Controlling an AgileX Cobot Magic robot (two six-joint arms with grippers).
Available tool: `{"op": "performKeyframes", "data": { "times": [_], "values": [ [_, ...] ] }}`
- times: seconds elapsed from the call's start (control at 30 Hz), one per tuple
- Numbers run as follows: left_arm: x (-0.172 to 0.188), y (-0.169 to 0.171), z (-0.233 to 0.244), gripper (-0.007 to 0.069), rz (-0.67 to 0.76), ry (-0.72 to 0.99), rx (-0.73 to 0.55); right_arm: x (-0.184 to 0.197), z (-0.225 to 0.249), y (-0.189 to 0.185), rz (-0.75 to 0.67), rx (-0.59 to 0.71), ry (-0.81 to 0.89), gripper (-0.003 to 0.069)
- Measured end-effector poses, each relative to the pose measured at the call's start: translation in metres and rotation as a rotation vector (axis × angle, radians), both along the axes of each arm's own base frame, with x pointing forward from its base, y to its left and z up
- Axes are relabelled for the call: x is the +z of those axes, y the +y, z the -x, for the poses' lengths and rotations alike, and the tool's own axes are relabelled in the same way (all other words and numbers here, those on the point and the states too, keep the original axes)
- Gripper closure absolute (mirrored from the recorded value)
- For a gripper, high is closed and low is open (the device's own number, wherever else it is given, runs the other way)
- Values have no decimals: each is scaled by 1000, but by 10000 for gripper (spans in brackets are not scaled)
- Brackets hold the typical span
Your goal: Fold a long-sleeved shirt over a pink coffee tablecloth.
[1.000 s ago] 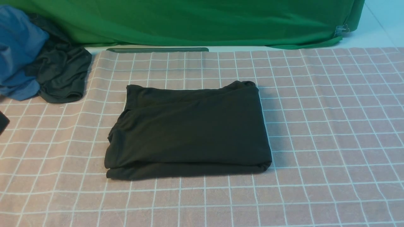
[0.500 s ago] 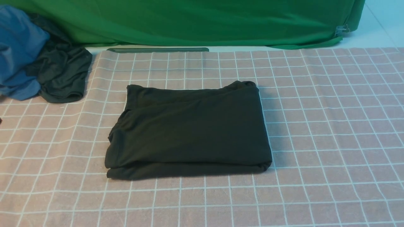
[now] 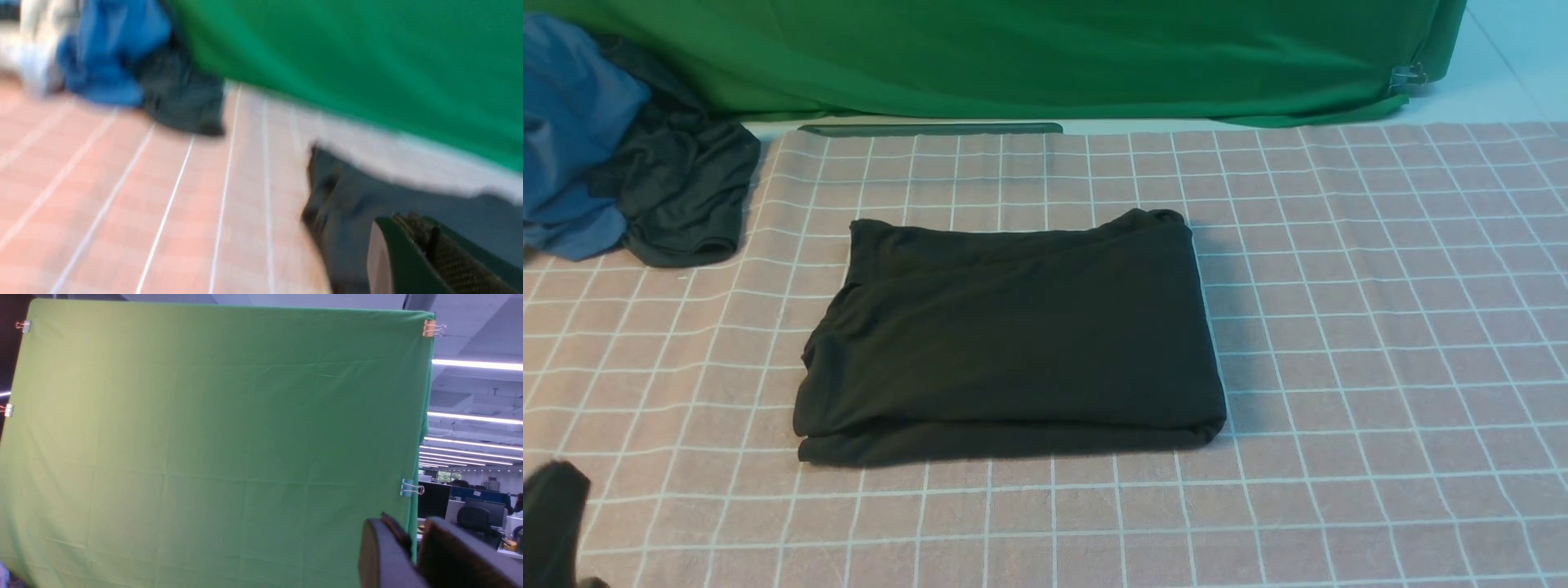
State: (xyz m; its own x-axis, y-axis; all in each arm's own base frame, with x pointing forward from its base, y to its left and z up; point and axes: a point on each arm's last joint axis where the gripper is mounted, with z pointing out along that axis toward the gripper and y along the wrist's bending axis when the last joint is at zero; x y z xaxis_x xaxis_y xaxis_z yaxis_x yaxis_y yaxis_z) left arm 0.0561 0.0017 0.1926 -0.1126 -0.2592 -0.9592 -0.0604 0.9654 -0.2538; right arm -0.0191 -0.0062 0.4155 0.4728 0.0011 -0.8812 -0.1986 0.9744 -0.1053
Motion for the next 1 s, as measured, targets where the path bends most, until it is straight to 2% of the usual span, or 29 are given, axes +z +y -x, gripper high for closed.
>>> {"op": "performKeyframes", "data": {
  "times": [0.27, 1.0],
  "values": [
    [-3, -1, 1, 592, 38, 32, -4, 0, 0, 0, 0, 0, 0, 462],
    [-3, -1, 1, 592, 35, 32, -5, 0, 0, 0, 0, 0, 0, 424]
  ]
}}
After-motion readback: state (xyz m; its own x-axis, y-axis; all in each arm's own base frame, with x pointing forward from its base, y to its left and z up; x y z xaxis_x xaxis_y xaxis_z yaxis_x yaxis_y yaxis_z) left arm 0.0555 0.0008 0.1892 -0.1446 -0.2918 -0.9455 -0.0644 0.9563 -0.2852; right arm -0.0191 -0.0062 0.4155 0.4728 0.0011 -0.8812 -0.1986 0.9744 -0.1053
